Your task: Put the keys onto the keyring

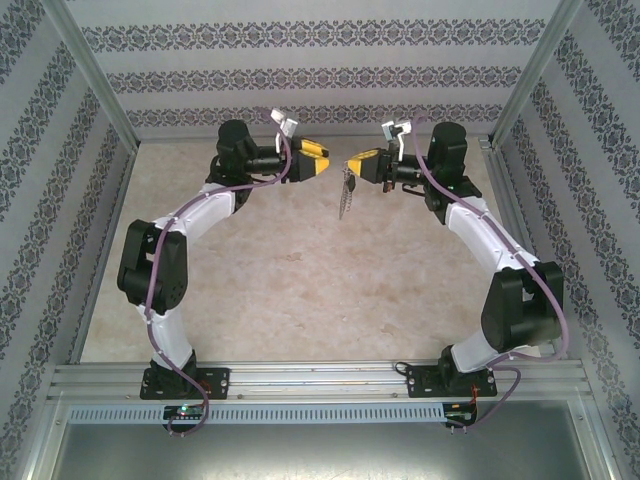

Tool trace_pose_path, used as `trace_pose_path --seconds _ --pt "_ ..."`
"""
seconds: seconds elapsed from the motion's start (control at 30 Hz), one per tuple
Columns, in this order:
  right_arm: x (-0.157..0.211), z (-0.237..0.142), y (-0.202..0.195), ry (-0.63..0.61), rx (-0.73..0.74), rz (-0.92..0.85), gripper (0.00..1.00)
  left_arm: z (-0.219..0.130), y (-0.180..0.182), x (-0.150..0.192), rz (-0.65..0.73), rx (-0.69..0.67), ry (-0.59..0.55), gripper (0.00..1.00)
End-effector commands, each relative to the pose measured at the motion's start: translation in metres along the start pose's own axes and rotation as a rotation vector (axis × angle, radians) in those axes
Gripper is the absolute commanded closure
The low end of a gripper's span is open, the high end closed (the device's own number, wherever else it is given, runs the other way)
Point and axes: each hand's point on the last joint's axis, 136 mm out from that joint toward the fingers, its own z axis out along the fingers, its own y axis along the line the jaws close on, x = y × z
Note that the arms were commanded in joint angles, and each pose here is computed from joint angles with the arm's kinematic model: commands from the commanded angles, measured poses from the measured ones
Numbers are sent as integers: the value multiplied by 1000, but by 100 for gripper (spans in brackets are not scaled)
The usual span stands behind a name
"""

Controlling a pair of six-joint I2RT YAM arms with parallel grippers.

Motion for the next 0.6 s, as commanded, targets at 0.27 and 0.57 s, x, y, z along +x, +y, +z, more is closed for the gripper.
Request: trace_pose_path --seconds 0.27,0.57 --pt "4 19 11 78 -27 -69 100 3 -28 8 111 20 148 48" --pt "9 23 8 95 -13 -66 100 2 -38 4 125 60 146 47"
